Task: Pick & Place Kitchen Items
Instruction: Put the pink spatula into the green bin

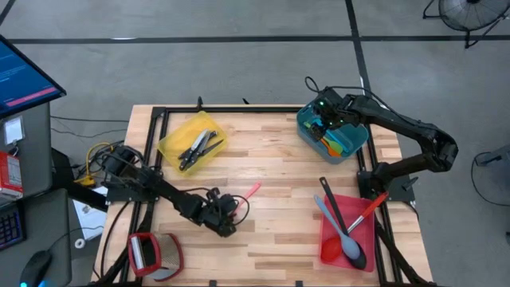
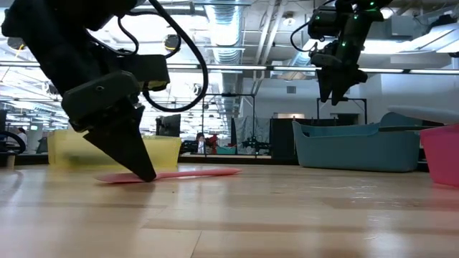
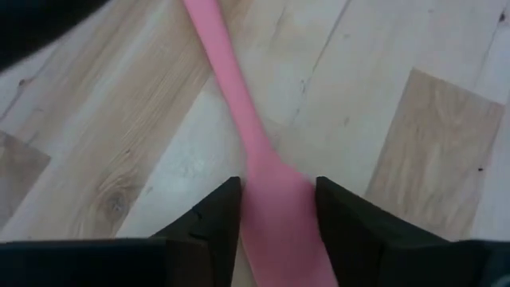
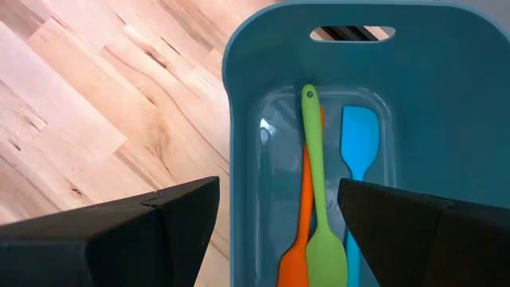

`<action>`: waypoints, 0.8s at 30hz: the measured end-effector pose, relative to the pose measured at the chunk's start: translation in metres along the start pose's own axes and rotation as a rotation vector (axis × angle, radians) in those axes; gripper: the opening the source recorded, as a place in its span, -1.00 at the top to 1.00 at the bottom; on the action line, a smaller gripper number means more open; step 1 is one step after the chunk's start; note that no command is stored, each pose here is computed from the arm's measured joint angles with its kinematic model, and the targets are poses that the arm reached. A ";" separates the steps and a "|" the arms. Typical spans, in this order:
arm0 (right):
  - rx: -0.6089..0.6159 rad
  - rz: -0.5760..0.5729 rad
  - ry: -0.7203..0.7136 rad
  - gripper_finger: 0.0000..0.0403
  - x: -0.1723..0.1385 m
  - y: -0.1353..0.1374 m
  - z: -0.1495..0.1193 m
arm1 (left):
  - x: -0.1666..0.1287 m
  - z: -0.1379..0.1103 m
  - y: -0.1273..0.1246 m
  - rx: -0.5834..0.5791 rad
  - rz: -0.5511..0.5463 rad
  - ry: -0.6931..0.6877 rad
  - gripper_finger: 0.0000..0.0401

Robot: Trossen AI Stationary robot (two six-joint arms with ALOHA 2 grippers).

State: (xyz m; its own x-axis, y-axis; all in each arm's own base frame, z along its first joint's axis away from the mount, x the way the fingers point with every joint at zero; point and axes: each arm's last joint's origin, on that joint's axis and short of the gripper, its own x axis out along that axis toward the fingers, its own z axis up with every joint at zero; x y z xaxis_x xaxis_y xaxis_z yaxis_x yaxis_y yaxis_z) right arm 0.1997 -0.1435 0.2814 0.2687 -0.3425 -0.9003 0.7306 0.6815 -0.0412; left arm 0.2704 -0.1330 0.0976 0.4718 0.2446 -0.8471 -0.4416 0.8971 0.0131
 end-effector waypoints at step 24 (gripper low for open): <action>-0.064 0.094 0.005 -0.26 -0.002 0.011 -0.002 | 0.001 0.008 0.007 -0.078 0.011 -0.007 0.99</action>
State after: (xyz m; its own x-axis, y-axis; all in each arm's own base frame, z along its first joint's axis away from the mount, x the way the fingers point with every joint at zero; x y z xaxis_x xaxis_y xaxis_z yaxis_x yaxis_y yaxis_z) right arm 0.2061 -0.1347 0.2817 0.3307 -0.2724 -0.9036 0.6608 0.7504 0.0156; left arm 0.2739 -0.1234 0.1016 0.4715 0.2571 -0.8436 -0.5048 0.8630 -0.0190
